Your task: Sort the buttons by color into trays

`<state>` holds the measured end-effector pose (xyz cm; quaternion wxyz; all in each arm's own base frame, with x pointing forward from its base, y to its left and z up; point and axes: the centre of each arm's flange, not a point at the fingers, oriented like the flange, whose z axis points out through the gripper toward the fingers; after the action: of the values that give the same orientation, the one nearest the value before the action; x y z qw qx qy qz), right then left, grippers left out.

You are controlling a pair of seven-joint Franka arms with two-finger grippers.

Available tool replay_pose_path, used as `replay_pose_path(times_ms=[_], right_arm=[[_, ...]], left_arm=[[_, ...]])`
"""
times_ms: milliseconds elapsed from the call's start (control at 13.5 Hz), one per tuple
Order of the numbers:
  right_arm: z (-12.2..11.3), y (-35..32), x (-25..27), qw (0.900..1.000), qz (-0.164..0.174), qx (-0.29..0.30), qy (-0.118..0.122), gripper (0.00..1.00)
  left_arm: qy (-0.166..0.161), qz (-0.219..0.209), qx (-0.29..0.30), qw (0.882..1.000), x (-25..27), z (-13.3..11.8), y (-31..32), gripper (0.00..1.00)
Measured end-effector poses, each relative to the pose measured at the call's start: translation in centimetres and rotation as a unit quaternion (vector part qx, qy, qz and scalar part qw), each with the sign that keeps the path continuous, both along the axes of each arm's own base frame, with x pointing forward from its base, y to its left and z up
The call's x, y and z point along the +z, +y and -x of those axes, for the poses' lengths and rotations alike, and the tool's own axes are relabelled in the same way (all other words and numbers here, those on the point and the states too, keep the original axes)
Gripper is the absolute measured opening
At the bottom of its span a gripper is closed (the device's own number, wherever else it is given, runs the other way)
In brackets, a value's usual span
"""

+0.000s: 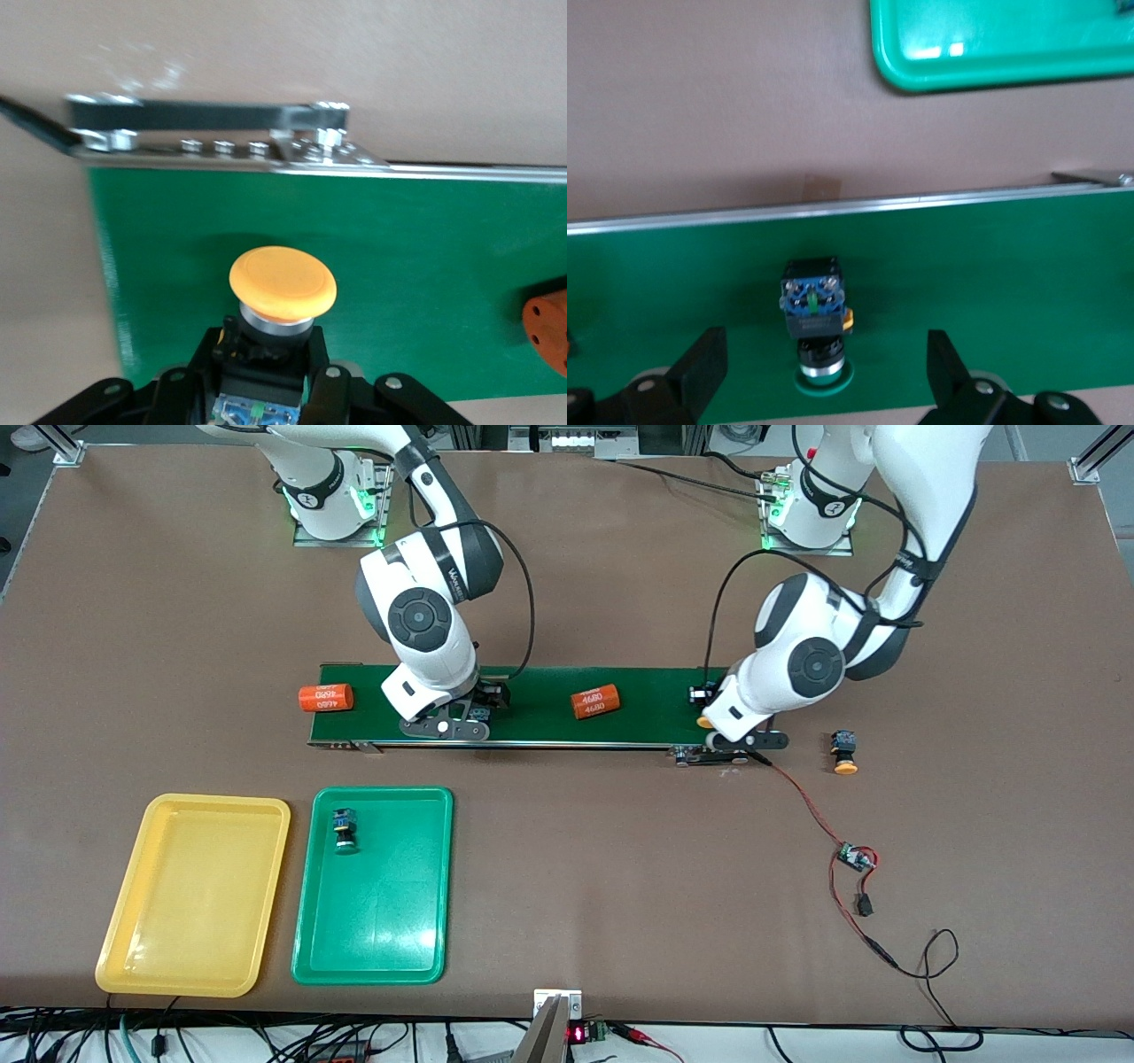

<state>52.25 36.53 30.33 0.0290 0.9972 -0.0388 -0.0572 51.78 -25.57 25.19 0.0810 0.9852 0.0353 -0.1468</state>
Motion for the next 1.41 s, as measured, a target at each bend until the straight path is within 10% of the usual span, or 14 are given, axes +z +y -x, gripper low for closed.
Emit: replay_pose_path(times_ms=[148, 594, 1113, 1410], right_arm=[[0.8, -0.4, -1.4, 1.0, 0.008, 0.002, 0.014, 1.0], [1.3, -1.5, -3.8, 0.999, 0.018, 0.01, 0.027, 1.0], [-0.4, -4.0, -6.9, 0.999, 0.023, 0.014, 0.027, 0.95], [-1.0, -4.6, -6.1, 1.0, 0.011, 0.006, 0.025, 0.48]], left_arm=[[0.001, 0.008, 0.003, 1.0, -0.1, 0.2, -0.8, 0.44], [-0.013, -0.006, 0.022, 1.0, 5.7, -1.9, 2.4, 1.0], [-0.038, -0.134, -0.026, 0.99, 4.8, -5.5, 18.5, 1.0], [-0.054, -0.112, -0.095, 0.988, 0.0, -6.7, 23.6, 1.0]])
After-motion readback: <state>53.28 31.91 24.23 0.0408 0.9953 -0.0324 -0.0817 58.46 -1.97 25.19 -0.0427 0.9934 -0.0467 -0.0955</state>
